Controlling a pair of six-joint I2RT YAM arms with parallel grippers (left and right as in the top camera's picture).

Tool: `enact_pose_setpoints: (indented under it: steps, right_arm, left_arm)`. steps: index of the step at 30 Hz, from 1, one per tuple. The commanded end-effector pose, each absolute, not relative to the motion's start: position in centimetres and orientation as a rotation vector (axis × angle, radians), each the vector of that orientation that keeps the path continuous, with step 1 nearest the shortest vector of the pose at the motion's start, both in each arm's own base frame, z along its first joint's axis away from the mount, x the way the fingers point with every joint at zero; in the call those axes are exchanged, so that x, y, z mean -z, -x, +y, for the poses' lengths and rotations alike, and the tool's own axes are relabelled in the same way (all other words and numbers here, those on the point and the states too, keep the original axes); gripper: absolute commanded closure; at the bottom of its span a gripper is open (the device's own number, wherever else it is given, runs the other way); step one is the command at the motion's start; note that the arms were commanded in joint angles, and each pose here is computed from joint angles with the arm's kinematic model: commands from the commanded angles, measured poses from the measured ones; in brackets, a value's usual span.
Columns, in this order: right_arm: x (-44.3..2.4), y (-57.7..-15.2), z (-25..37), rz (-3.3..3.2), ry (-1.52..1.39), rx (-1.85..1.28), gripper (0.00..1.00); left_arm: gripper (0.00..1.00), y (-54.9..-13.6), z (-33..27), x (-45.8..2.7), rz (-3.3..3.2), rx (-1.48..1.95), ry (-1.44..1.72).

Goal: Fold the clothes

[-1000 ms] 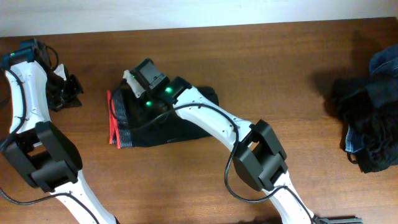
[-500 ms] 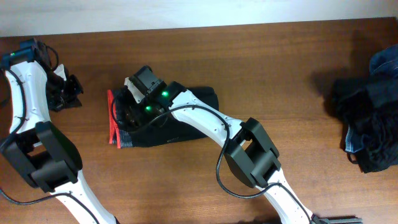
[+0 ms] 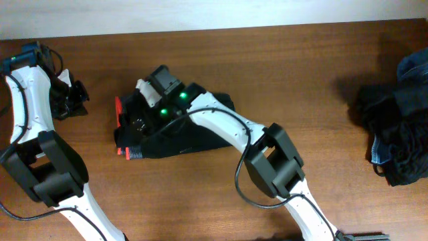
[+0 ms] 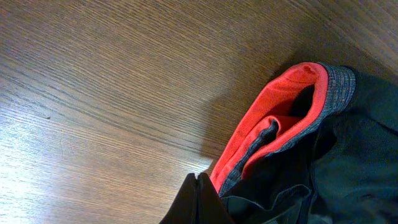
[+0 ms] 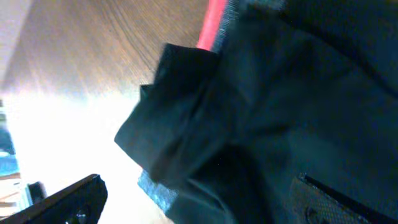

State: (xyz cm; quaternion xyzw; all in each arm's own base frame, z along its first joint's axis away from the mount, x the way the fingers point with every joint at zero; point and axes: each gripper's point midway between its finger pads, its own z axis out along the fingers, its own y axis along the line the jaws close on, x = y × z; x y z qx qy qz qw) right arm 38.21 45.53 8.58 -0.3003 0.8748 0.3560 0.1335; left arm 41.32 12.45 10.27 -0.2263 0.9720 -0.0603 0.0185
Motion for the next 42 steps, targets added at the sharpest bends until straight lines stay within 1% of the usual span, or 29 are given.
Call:
enact_pose_setpoints:
  steps: [1,6,9,12,15,18,22,25,30,34,39,42]
  right_arm:
    - [-12.2,-39.8,43.2,2.489,0.843,-1.168,0.01]
    - [-12.7,-42.1,37.9,2.575,0.725,-1.12,0.0]
    - [-11.8,-42.9,34.5,2.672,0.627,-1.094,0.01]
    - [-11.0,-42.8,31.5,2.741,0.612,-1.065,0.03]
    - [-10.3,-42.4,29.7,2.786,0.64,-1.015,0.02]
    - [-8.7,-42.1,27.1,2.89,0.622,-0.823,0.02]
    - [-7.6,-41.5,25.2,2.972,0.604,-0.661,0.01]
    - [-7.6,-41.2,24.9,2.989,0.612,-0.65,0.0]
    - [-7.5,-40.8,24.8,3.007,0.61,-0.648,0.01]
    - [-7.5,-40.6,24.7,3.016,0.61,-0.648,0.01]
    - [-7.5,-40.4,24.6,3.024,0.609,-0.647,0.01]
    - [-7.5,-40.5,24.7,3.023,0.609,-0.647,0.01]
  left_arm:
    - [0.99,-42.3,12.6,-12.2,2.962,0.191,0.689]
    - [0.99,-43.2,12.2,-16.0,2.905,0.182,0.646]
    - [0.99,-43.4,10.1,-17.6,2.91,0.211,0.583]
    - [1.0,-43.4,7.0,-17.6,2.956,0.226,0.482]
    - [0.99,-43.6,4.1,-17.4,2.988,0.233,0.366]
    - [0.99,-43.5,1.0,-17.4,3.015,0.24,0.26]
    - [1.0,-43.2,-0.7,-17.2,3.041,0.177,0.183]
    - [0.99,-43.0,-1.2,-17.0,3.057,0.145,0.157]
    - [0.99,-41.7,-2.1,-15.4,3.132,0.146,0.134]
    - [1.0,-40.9,-2.2,-12.2,3.192,0.146,0.136]
    - [0.99,-40.2,-4.3,-8.3,3.224,0.346,0.148]
    - [0.99,-40.0,-4.8,-6.5,3.225,0.379,0.147]
